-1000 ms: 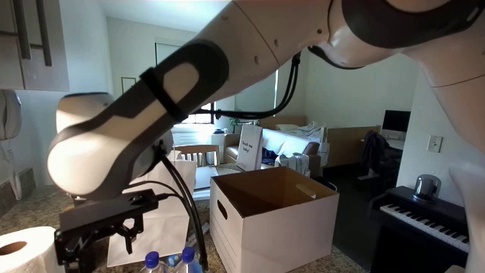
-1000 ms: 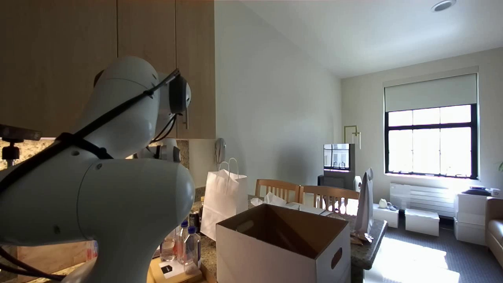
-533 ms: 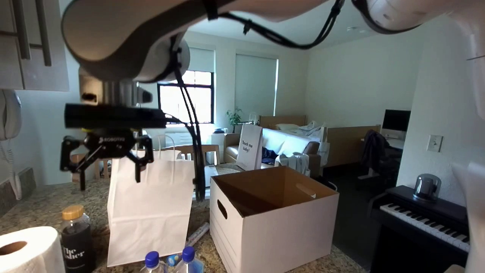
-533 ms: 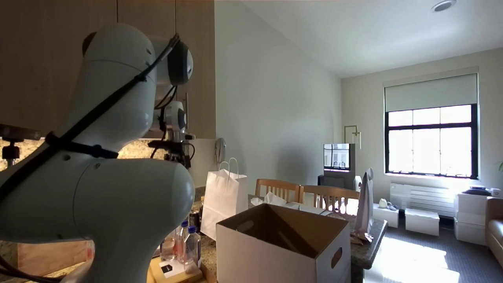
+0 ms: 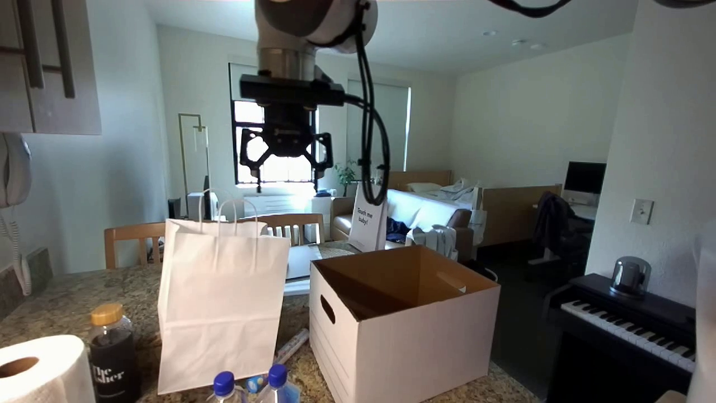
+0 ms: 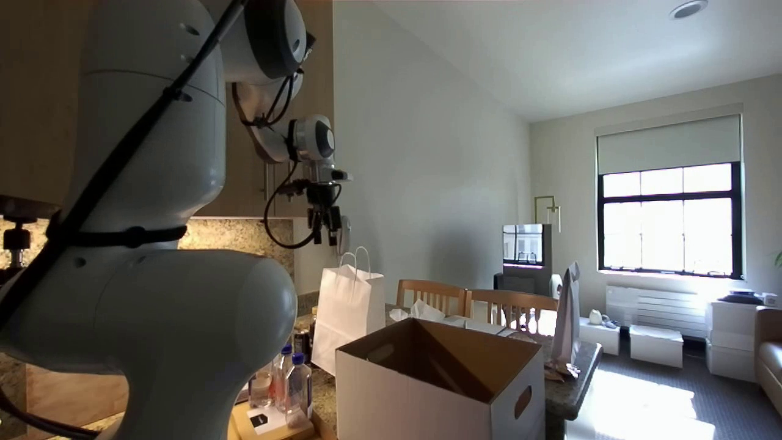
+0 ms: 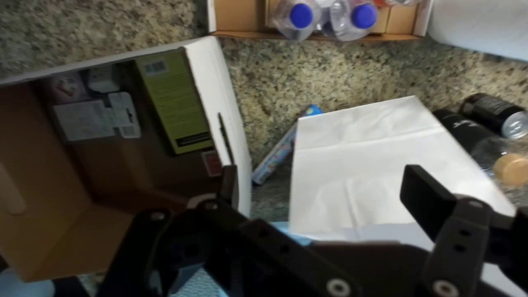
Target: Pick up the bottle from the box and put them on the counter
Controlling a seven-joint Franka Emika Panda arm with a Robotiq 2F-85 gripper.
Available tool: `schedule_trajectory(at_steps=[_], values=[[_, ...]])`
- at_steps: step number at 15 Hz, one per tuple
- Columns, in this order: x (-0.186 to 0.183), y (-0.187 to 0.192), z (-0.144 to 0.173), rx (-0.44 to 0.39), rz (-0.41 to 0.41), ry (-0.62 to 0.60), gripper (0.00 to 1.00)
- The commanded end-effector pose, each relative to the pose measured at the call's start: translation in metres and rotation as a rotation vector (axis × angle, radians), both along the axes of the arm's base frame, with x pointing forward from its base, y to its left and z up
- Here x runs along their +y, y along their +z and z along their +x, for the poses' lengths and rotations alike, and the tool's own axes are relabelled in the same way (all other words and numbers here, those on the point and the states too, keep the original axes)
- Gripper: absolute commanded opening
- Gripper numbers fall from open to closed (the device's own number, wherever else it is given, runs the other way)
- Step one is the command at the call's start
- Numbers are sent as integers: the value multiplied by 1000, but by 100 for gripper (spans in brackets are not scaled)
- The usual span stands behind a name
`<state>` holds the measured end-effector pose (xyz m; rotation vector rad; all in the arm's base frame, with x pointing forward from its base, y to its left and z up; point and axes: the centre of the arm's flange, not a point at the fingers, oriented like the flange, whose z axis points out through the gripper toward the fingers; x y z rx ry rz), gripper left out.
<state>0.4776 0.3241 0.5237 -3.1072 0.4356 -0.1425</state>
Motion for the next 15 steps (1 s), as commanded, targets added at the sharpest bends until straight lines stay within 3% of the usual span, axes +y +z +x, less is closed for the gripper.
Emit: schedule_trajectory(at_steps=[1,6,7,10,15], values=[[-83,-23,-9,73,-60,-65,100],[-164,-75,-26,256,-133,121,100],[-139,-62,-3,215,-118,37,100],[-156,-79,-12,261,-128,87,100],[-152,-78,-14,257,-130,98,100]])
